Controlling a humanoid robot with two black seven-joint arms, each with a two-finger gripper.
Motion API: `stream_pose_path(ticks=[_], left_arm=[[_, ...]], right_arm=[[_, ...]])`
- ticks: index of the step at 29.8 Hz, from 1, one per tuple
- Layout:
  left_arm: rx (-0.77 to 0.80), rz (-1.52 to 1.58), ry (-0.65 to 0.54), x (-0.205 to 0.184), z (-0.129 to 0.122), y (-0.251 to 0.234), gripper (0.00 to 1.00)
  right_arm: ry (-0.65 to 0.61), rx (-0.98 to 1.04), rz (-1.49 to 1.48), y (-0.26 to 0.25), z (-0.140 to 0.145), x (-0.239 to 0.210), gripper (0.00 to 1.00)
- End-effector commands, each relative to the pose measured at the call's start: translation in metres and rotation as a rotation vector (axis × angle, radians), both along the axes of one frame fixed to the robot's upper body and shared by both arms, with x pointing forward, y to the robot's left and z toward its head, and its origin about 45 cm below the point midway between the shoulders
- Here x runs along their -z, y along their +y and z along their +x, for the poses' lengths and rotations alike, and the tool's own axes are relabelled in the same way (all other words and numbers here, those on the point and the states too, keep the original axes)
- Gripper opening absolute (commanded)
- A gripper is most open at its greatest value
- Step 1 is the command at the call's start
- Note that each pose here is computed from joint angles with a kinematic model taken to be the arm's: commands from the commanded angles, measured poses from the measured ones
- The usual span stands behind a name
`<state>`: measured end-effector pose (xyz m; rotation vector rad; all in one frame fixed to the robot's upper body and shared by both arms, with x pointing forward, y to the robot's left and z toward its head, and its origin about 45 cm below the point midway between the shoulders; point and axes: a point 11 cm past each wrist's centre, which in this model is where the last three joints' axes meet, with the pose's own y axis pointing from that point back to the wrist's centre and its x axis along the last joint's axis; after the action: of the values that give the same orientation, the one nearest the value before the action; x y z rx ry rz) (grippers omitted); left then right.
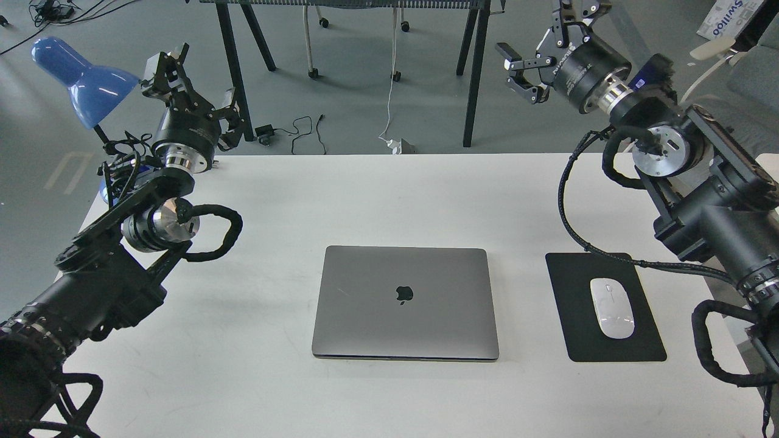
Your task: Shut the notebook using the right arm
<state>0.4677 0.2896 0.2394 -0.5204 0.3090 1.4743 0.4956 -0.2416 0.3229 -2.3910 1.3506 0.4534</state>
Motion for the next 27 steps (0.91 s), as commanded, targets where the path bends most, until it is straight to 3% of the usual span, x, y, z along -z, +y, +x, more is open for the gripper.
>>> stream_pose_path(ticks=[1,13,27], left_arm=[[-0.001,0.000,0.000,0.000,0.000,0.000,1.00],[0.001,0.000,0.001,0.000,0.000,-0.001,1.00],[0.000,-0.001,0.000,0.000,0.000,-0.001,1.00]], right_arm=[[0.052,0.025,0.133,-0.009,-0.004,0.014,1.00],[0.136,0.115,0.318,-0.041,-0.024,0.060,1.00],[0.138,0.124,0.340,-0.045,-0.028,0.066,1.00]])
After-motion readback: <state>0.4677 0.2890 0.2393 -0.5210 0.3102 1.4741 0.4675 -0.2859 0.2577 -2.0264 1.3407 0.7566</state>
